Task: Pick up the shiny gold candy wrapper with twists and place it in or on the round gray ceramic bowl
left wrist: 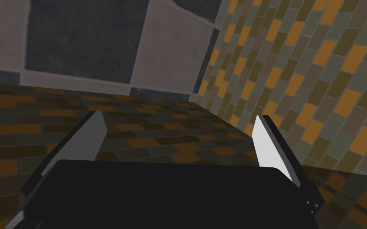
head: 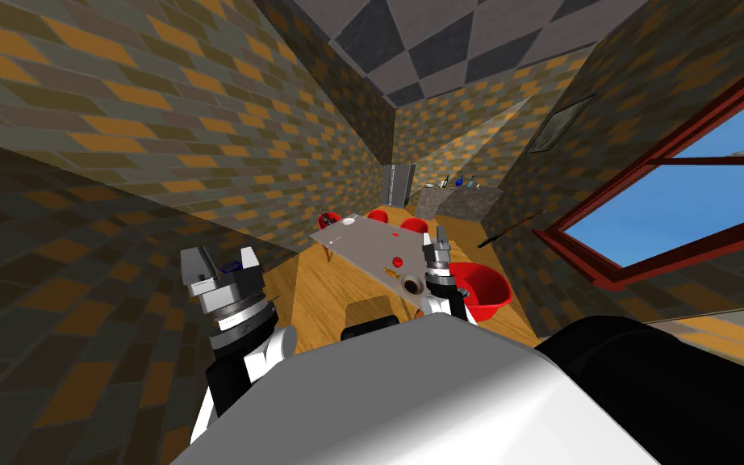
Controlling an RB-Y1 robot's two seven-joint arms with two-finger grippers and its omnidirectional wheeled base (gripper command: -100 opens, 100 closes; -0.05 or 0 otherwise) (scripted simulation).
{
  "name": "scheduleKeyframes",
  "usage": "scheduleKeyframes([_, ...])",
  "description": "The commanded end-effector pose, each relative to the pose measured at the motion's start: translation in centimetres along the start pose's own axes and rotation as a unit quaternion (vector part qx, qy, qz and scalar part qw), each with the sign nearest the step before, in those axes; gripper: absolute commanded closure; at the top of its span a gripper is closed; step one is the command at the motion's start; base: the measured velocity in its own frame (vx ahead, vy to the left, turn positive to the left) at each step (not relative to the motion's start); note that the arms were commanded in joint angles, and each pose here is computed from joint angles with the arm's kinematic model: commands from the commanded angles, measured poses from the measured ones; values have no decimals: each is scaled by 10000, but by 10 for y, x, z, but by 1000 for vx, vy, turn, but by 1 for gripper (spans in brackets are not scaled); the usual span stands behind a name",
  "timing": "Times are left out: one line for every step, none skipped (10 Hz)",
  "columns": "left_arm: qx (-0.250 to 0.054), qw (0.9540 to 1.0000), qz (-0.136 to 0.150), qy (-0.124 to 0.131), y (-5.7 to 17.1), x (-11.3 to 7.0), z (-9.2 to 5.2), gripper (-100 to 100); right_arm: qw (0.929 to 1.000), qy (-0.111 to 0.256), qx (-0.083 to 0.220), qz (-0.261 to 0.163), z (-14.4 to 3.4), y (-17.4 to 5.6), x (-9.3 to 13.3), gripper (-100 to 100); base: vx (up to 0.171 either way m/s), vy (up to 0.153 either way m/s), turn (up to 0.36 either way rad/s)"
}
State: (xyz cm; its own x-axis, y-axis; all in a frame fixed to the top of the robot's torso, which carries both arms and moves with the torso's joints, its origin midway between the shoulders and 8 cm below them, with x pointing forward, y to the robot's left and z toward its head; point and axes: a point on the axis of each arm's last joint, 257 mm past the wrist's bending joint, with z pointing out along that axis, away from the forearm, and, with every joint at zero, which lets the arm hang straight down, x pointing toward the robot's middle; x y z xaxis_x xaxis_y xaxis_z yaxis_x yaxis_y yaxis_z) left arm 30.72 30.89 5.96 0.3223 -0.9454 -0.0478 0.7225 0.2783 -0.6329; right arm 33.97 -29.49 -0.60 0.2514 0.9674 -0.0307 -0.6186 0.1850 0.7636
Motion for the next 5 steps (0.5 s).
scheduleKeyframes([0,10000,0,0,0,0,0,0,9998,206,16,41,2,-4,10,-100,21,19,133])
scheduleKeyframes([0,10000,0,0,0,0,0,0,9995,324,32,64,3,-7,17,-100,51,30,163])
scheduleKeyframes([0,10000,0,0,0,0,0,0,9989,458,57,87,4,-11,24,-100,69,33,135])
scheduleKeyframes([0,10000,0,0,0,0,0,0,9981,606,91,108,5,-16,32,-100,68,31,150])
scheduleKeyframes([0,10000,0,0,0,0,0,0,9969,768,136,121,6,-21,41,-100,70,31,152])
